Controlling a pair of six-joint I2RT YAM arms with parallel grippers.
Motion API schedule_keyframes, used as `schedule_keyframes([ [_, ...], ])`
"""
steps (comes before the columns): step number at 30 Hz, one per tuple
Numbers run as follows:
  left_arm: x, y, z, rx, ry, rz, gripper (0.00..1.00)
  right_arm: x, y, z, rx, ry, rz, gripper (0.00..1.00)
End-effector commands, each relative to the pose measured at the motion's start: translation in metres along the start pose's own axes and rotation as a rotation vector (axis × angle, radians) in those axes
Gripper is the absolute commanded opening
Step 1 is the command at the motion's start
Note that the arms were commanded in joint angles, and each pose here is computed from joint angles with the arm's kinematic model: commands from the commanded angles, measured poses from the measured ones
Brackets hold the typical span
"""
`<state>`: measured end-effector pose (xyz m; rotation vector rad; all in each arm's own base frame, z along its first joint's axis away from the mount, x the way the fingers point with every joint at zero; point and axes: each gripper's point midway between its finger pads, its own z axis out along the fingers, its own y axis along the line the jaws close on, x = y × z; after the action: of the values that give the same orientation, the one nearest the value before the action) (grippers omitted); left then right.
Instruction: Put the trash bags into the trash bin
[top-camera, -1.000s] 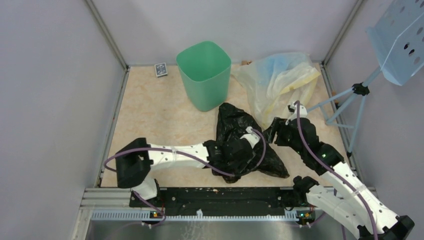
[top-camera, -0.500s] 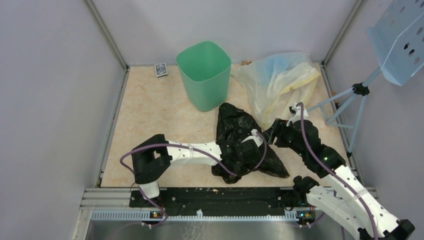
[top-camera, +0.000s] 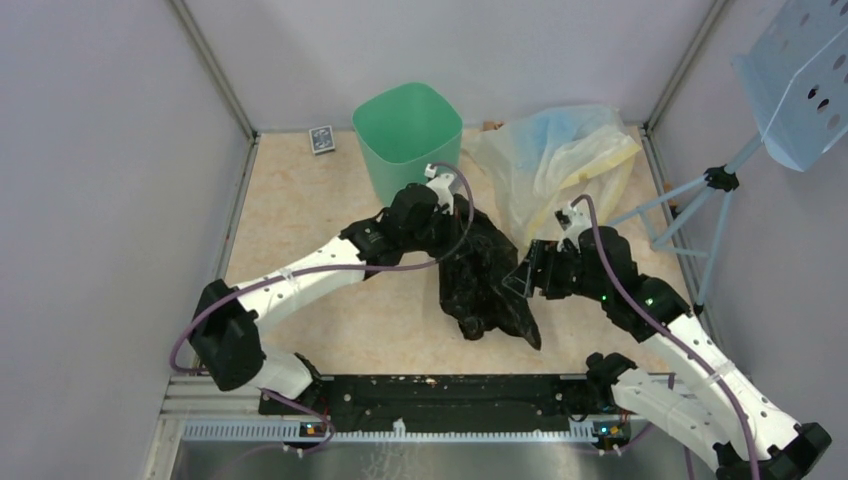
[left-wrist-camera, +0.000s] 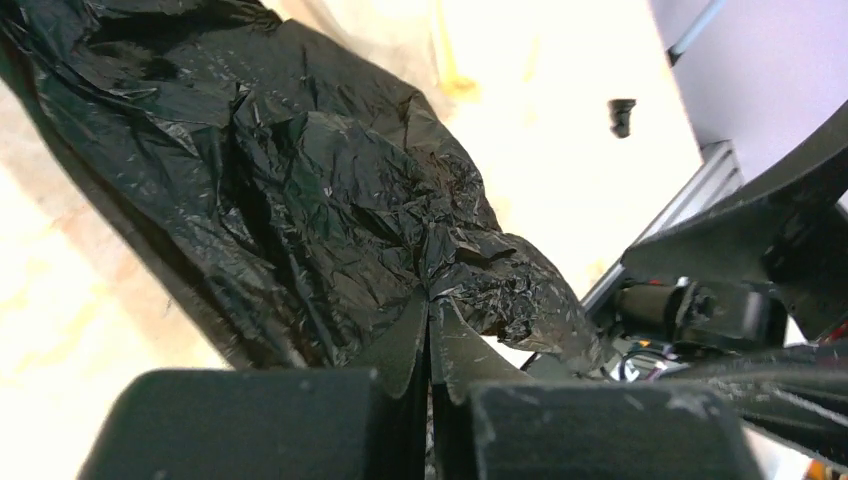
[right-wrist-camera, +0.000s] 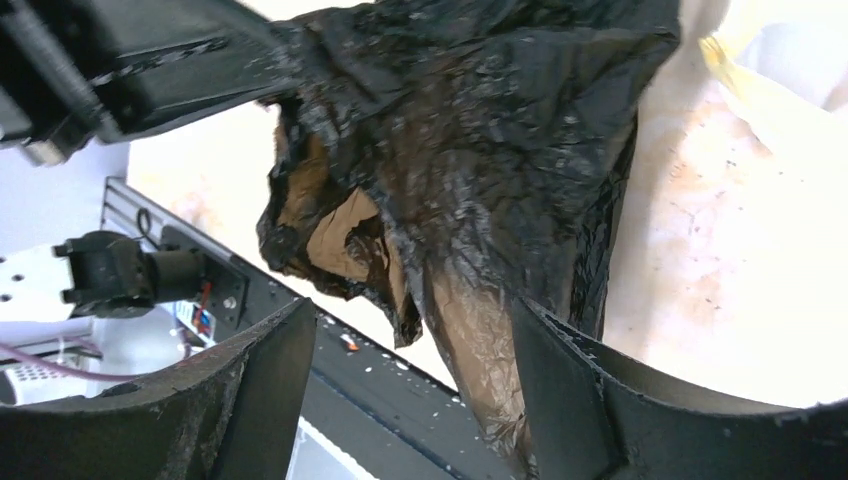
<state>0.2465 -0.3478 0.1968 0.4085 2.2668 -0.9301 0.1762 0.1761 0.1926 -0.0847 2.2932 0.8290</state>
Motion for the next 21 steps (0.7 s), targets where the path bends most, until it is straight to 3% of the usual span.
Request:
schedule_keyframes([
  [1,-0.029,-0.035,0.001,0.190,-0.025,-0.065,0.00,-0.013,0.029,-0.013,-0.091,-0.022,-0.010,0.72],
  [4,-0.043,-0.041,0.001,0.230,-0.028,-0.066,0.00,-0.007,0.022,-0.004,-0.058,-0.012,-0.062,0.72],
  [9,-0.061,-0.047,-0.007,0.280,-0.047,-0.055,0.00,-0.008,0.013,0.012,0.004,-0.013,-0.162,0.82],
  [15,-0.073,-0.042,-0.025,0.295,-0.065,-0.054,0.00,-0.011,0.000,0.038,0.146,0.015,-0.266,0.82],
  [17,-0.077,-0.041,-0.034,0.295,-0.076,-0.042,0.00,-0.016,0.000,0.042,0.165,0.002,-0.290,0.70],
  [21,-0.082,-0.027,-0.047,0.218,-0.099,0.009,0.02,-0.045,0.015,0.034,0.165,-0.077,-0.303,0.20],
])
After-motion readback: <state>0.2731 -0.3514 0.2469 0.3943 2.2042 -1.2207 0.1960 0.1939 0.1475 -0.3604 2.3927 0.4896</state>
